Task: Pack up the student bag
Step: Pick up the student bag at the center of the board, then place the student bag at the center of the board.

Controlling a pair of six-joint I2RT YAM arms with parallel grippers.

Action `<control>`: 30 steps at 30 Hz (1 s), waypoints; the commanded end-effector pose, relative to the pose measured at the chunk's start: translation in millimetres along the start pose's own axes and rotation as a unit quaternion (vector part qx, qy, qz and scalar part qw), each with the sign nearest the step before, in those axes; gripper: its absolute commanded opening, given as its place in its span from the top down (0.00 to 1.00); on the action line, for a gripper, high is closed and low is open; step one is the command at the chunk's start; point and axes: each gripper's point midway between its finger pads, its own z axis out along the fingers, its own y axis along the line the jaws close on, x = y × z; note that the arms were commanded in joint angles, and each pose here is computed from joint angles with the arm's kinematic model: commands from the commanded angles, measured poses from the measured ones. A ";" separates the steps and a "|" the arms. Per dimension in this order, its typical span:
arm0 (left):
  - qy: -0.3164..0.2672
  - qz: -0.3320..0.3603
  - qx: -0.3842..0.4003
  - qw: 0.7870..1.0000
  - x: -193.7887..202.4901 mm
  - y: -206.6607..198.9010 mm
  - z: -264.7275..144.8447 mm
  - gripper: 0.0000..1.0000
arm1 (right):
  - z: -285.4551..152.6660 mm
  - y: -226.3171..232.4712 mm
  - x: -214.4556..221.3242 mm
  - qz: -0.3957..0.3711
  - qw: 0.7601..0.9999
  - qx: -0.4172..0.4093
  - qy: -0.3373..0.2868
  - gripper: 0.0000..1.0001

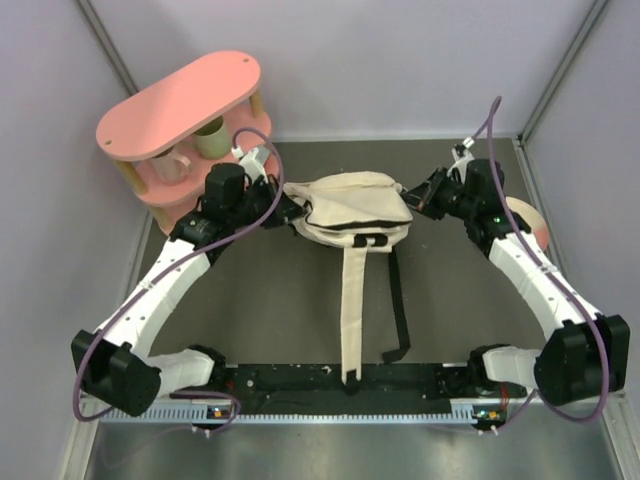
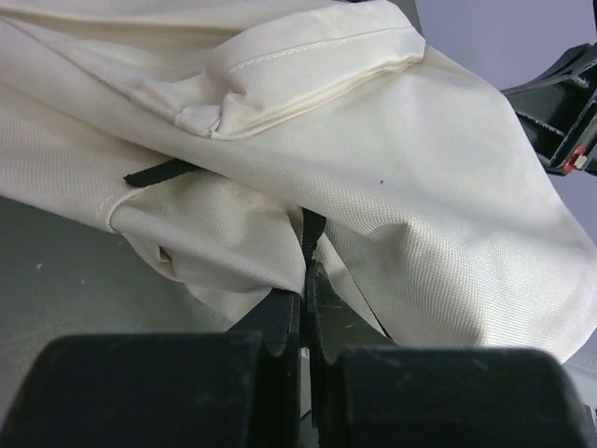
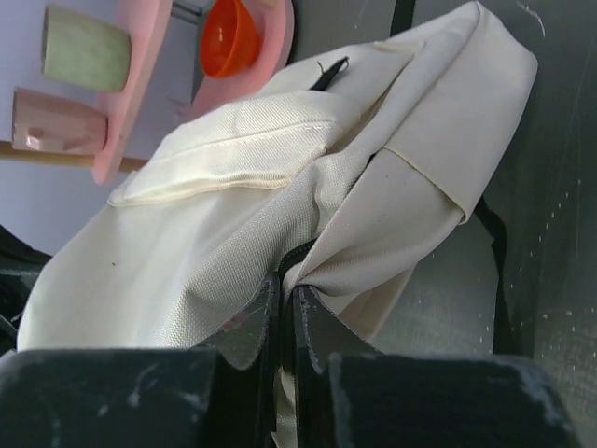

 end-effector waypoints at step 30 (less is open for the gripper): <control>0.023 0.007 0.084 0.996 62.2 33.1 32.3 1.00 | -8.2 -29.3 27.2 -0.003 0.998 -0.068 0.008 1.00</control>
